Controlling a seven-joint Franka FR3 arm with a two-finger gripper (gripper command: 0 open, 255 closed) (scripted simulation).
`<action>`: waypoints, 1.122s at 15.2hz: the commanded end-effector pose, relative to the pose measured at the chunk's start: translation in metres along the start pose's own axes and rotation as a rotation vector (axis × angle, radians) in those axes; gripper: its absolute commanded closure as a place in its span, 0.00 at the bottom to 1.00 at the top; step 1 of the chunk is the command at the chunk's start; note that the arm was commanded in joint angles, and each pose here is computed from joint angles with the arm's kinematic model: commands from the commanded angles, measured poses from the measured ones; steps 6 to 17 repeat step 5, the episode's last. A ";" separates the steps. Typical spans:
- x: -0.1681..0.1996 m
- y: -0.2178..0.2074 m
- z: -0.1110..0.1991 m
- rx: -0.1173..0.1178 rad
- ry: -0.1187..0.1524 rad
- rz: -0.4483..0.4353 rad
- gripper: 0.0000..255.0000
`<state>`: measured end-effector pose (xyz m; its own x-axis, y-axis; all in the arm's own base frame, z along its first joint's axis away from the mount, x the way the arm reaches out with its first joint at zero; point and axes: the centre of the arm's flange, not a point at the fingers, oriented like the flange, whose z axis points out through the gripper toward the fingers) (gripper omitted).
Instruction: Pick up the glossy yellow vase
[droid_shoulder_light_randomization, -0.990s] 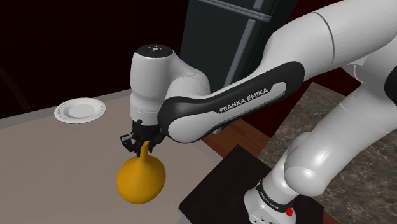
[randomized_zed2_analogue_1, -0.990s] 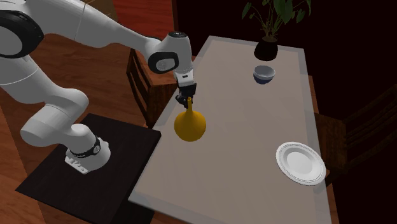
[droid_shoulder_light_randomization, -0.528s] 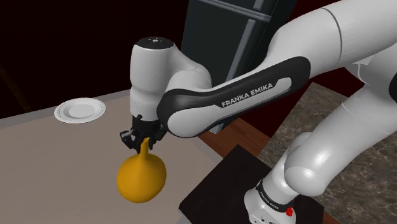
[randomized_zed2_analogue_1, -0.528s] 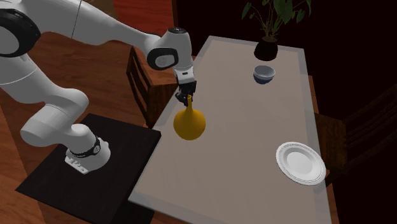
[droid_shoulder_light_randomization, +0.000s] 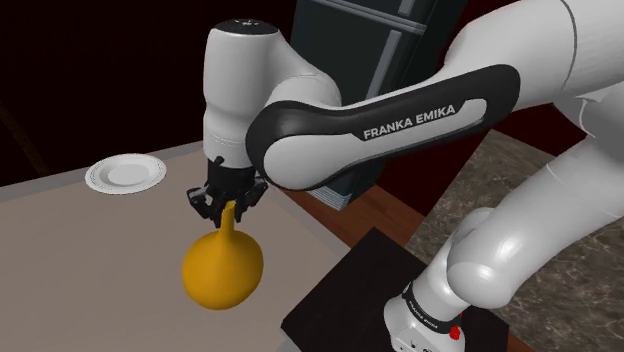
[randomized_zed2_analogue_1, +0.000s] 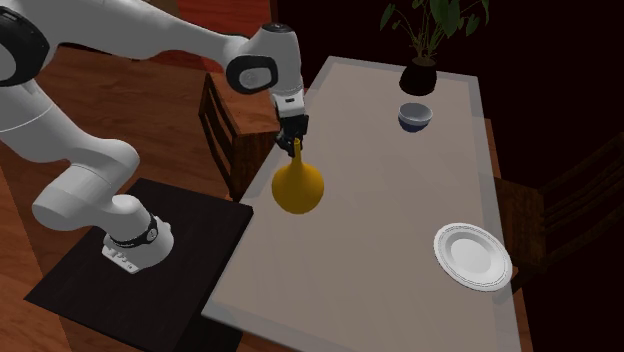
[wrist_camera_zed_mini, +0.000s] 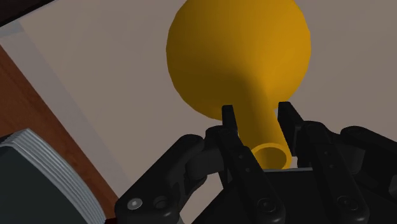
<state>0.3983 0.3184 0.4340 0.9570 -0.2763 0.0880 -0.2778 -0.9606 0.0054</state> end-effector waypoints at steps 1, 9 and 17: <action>0.001 0.000 -0.011 0.001 0.001 0.000 1.00; 0.002 0.000 -0.023 0.001 0.001 0.000 1.00; 0.002 0.000 -0.023 0.001 0.001 0.000 1.00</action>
